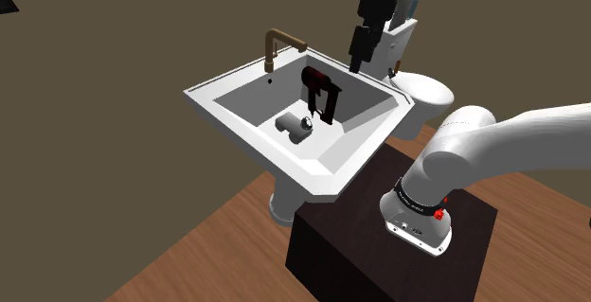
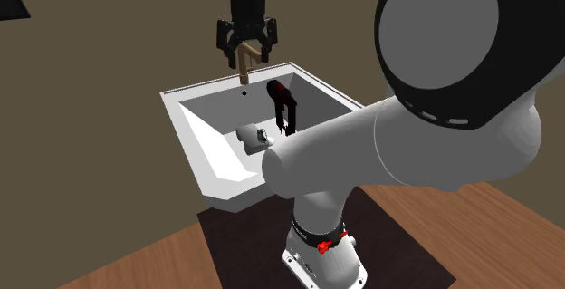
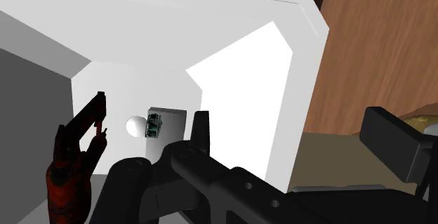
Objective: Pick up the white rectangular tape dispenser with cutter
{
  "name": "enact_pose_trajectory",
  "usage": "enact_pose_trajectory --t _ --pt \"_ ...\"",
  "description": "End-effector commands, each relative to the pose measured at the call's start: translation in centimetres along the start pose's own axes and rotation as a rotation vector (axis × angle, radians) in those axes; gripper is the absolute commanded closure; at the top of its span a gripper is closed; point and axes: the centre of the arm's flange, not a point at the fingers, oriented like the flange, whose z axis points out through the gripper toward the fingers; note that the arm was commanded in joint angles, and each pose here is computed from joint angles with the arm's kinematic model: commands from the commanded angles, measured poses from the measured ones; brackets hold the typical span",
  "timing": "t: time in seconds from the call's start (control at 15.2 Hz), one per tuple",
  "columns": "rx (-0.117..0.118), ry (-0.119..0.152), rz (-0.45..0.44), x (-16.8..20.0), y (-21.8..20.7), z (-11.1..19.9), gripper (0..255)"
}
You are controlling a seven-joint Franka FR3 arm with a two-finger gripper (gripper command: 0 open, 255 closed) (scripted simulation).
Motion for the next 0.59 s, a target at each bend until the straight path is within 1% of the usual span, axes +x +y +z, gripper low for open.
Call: enact_pose_trajectory --t 0.0,0.53 --pt "0.0 0.0 0.0 0.0 0.0 0.0 0" --pt "0.003 0.033 -0.01 4.4 4.6 8.2 0"
